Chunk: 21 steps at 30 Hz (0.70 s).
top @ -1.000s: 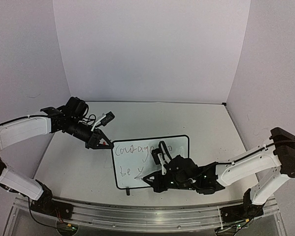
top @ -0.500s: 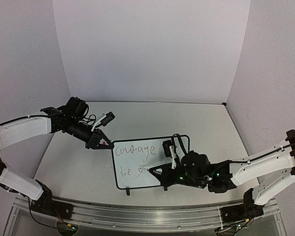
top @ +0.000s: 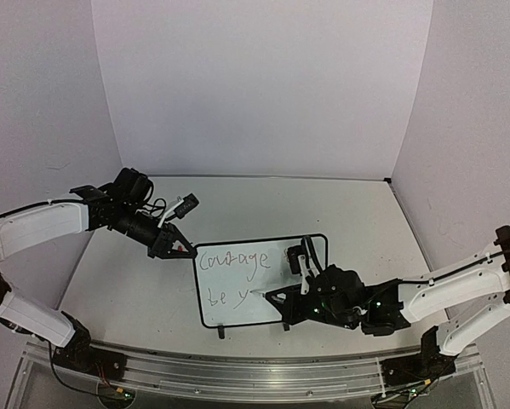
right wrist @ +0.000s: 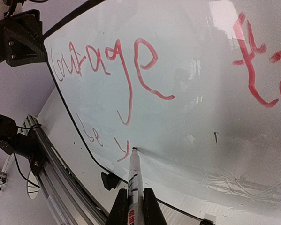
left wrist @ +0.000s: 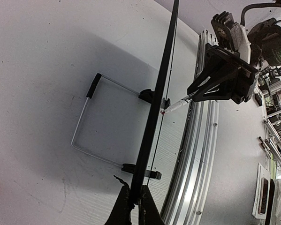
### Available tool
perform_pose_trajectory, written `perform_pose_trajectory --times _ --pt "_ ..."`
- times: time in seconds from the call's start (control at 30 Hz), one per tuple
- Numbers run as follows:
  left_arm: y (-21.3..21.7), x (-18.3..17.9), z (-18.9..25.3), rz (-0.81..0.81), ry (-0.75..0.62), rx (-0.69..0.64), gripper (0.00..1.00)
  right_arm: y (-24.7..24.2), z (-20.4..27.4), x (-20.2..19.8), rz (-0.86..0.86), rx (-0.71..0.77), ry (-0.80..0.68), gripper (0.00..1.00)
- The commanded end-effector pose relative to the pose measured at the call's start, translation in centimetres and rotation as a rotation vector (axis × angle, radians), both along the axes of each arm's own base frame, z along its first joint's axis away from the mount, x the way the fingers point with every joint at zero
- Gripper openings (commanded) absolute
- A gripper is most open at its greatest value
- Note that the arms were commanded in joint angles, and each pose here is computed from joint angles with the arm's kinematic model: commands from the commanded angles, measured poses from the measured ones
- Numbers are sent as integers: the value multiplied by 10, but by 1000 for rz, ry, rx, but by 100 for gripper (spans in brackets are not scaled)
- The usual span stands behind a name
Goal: Write a sentence on the whiteboard
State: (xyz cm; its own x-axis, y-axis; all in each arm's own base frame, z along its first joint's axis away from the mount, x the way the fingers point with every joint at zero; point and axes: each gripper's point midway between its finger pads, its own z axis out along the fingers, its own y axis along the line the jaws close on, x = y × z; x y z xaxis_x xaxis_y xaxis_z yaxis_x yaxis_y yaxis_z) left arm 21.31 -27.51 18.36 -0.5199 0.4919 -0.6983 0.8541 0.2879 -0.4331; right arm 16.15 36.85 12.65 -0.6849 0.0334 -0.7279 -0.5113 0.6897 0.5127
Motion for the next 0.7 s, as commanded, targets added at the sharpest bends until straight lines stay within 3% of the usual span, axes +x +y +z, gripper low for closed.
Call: perform_pose_trajectory --times 0.0,0.67 --pt "0 2 -14 10 -5 66 0 -6 7 13 -47 -4 -31 0" --pt "0 3 -13 11 -7 65 0 3 -10 1 22 -41 33 0"
